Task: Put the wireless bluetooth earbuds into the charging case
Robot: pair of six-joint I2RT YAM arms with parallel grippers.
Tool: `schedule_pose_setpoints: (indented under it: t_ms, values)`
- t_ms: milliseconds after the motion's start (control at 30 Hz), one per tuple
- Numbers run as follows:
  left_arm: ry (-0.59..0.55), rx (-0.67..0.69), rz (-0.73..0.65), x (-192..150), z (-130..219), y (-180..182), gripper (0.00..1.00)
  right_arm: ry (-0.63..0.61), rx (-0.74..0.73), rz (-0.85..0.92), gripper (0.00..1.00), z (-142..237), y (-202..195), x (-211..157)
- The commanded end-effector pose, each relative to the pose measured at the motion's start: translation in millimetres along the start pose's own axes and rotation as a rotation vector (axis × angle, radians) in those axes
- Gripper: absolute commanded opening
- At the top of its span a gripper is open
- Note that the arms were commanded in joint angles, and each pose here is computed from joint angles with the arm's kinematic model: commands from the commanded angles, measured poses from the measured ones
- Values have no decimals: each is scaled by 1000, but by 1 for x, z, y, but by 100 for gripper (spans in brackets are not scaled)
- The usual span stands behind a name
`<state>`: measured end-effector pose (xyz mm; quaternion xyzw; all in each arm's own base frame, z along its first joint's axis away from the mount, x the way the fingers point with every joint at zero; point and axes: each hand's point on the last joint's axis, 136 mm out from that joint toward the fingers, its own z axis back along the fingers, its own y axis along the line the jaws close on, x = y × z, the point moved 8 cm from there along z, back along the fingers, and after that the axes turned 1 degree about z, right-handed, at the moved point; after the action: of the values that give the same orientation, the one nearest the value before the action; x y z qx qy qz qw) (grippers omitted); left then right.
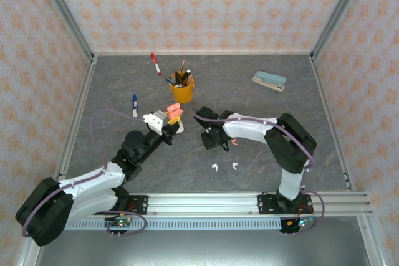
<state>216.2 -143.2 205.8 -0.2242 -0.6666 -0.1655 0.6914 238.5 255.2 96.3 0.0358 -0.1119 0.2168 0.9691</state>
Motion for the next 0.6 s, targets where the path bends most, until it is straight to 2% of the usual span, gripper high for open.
schedule_pose_setpoints:
  t_ms: [0, 267, 567]
  values:
    - [-27, -4, 12, 7, -2, 1, 0, 43, -28, 7, 37, -10, 1, -7]
    - [-23, -4, 16, 8, -4, 1, 0, 47, -31, 7, 35, -9, 0, -9]
    - [-19, -5, 17, 8, -6, 1, 0, 35, -28, 5, 28, -3, 0, -9]
